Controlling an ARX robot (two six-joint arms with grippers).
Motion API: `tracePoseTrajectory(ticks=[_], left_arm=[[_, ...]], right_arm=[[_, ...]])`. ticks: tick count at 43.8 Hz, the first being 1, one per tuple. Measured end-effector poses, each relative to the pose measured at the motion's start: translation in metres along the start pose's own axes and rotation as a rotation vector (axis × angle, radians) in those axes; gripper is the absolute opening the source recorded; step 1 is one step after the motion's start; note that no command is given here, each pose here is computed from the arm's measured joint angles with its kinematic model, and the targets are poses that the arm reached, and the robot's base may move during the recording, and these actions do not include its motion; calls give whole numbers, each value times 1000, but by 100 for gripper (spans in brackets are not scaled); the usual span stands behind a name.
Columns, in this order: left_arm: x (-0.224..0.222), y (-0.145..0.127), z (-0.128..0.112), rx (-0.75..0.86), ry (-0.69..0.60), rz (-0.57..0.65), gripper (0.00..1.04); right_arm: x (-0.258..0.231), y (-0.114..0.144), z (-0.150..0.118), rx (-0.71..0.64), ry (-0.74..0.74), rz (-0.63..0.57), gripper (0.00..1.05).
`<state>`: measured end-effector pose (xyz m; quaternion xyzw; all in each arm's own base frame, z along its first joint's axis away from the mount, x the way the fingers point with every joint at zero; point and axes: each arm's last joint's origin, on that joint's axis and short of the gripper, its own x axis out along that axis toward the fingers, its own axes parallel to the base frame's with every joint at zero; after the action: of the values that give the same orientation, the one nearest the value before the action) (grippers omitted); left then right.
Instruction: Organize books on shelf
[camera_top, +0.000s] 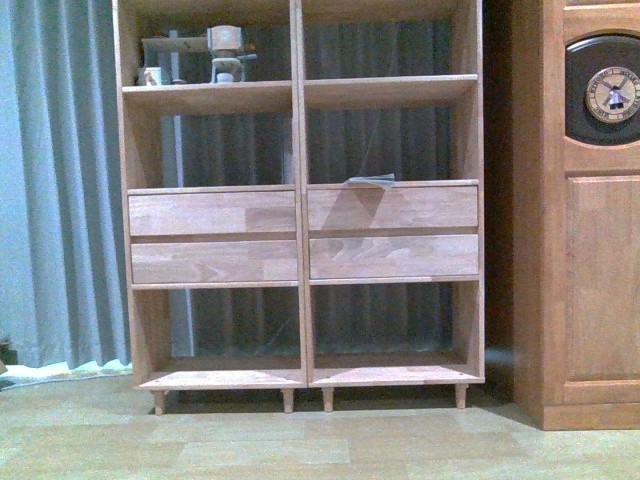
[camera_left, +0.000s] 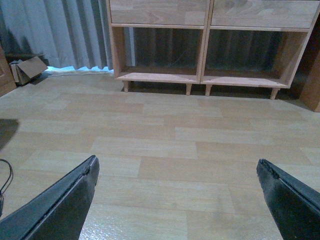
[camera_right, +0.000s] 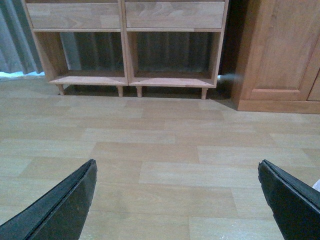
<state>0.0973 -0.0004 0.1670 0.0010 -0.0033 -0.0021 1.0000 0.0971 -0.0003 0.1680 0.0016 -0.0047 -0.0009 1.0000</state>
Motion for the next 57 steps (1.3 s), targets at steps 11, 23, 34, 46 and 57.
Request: tracePoseTrajectory(ticks=[11, 23, 34, 46, 57], left_arm=[[0, 0, 0, 0, 0, 0, 97], [0, 0, 0, 0, 0, 0, 97], [0, 0, 0, 0, 0, 0, 97], [0, 0, 0, 0, 0, 0, 97], [0, 0, 0, 0, 0, 0, 97]], right_arm=[[0, 0, 0, 0, 0, 0, 98], [0, 0, 0, 0, 0, 0, 98], [0, 0, 0, 0, 0, 0, 98], [0, 0, 0, 0, 0, 0, 98], [0, 0, 0, 0, 0, 0, 98]])
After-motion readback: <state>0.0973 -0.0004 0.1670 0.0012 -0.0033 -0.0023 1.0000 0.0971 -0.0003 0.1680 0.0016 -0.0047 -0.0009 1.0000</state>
